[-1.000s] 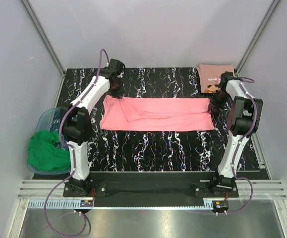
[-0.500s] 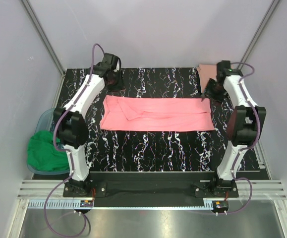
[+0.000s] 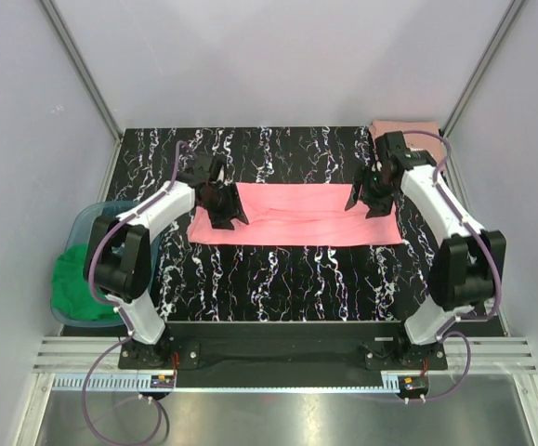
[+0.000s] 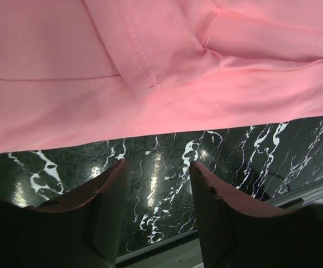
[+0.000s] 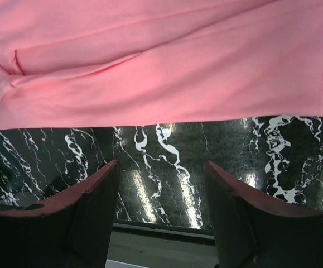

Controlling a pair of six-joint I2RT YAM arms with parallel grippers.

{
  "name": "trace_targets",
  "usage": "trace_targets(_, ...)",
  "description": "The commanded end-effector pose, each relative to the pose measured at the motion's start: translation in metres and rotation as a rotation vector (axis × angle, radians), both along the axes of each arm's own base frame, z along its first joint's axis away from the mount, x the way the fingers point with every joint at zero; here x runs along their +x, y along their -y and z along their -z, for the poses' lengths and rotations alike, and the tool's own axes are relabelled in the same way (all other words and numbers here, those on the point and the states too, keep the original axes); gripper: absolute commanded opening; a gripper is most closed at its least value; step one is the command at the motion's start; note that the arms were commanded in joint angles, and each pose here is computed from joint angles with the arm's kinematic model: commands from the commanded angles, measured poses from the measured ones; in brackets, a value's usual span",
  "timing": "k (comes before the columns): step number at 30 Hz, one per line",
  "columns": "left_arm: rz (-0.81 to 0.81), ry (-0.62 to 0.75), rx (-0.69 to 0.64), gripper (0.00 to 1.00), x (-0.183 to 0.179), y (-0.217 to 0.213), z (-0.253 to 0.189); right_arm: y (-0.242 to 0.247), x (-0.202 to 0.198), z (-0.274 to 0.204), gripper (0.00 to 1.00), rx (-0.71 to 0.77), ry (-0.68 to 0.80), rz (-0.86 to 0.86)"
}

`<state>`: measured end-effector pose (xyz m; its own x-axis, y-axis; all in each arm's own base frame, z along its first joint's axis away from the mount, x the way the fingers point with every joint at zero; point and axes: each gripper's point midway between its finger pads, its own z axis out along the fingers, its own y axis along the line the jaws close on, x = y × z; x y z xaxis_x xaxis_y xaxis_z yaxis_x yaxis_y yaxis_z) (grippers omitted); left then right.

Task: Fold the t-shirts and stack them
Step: Fold the tshirt

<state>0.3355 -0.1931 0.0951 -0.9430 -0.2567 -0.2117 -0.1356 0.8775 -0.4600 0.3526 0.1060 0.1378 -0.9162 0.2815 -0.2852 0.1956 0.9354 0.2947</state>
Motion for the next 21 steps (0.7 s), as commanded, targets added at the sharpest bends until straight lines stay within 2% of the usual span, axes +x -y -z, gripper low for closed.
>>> trace_targets(1,-0.038,0.093,-0.077,0.53,0.026,0.024,-0.008,0.000,-0.018,-0.023,0.68,0.034,0.065,0.010)
trace_targets(4,-0.081,0.076,-0.063,0.54,0.032,0.025,0.005,0.002,-0.030,-0.024,0.69,0.041,0.067,0.017)
trace_targets(7,-0.097,0.073,-0.047,0.50,0.039,0.024,0.010,0.004,-0.036,-0.027,0.69,0.035,0.071,0.017)
trace_targets(21,-0.160,0.008,0.041,0.48,0.045,0.014,0.031,0.006,-0.036,-0.027,0.70,0.018,0.081,-0.009)
